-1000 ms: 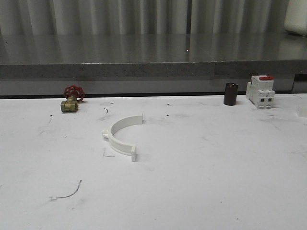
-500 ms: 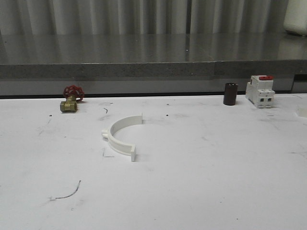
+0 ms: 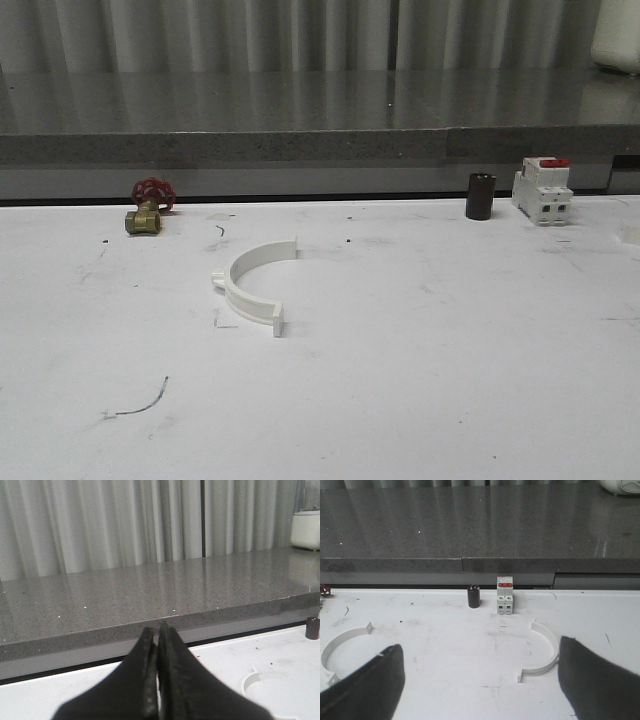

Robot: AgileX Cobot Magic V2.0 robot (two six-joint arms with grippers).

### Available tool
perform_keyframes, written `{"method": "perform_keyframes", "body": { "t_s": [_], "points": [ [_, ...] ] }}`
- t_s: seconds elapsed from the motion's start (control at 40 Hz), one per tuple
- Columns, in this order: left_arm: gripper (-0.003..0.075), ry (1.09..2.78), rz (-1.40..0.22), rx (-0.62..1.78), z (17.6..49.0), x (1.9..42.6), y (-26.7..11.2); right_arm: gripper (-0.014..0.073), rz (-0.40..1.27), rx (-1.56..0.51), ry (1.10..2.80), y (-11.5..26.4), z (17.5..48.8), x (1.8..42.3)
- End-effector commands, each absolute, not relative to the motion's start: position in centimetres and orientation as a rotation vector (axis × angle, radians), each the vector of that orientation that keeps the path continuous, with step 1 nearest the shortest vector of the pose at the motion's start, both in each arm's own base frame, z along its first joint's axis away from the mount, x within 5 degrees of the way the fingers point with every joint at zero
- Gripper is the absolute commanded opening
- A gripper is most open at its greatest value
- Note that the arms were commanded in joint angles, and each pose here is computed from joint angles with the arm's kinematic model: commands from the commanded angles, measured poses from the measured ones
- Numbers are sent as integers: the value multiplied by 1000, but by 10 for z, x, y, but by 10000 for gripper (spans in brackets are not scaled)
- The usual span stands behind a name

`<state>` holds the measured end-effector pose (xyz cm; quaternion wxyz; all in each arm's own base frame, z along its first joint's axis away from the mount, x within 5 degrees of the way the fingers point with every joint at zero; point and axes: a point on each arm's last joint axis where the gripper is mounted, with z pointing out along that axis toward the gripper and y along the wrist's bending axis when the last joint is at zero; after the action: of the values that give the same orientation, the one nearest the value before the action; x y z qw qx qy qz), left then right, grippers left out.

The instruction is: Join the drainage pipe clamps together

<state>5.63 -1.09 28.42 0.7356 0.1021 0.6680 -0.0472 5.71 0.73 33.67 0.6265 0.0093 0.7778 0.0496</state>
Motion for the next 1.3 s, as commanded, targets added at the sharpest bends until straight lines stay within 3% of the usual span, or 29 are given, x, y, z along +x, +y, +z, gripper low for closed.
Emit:
{"method": "perform_keyframes", "body": {
  "t_s": [0.0, 0.65, 1.05, 1.27],
  "points": [
    [-20, 1370, -124, 233, 300, 54, -13, 640, 104, 20, 1688, 6, 353, 59],
    [-20, 1370, -124, 233, 300, 54, -13, 640, 98, 30, 1679, 5, 358, 71],
    [-20, 1370, -124, 233, 300, 54, -13, 640, 122, 94, 2077, -2, 349, 216],
    [-20, 1370, -124, 233, 300, 54, -13, 640, 124, 318, 2289, -35, 325, 274]
  ]
}}
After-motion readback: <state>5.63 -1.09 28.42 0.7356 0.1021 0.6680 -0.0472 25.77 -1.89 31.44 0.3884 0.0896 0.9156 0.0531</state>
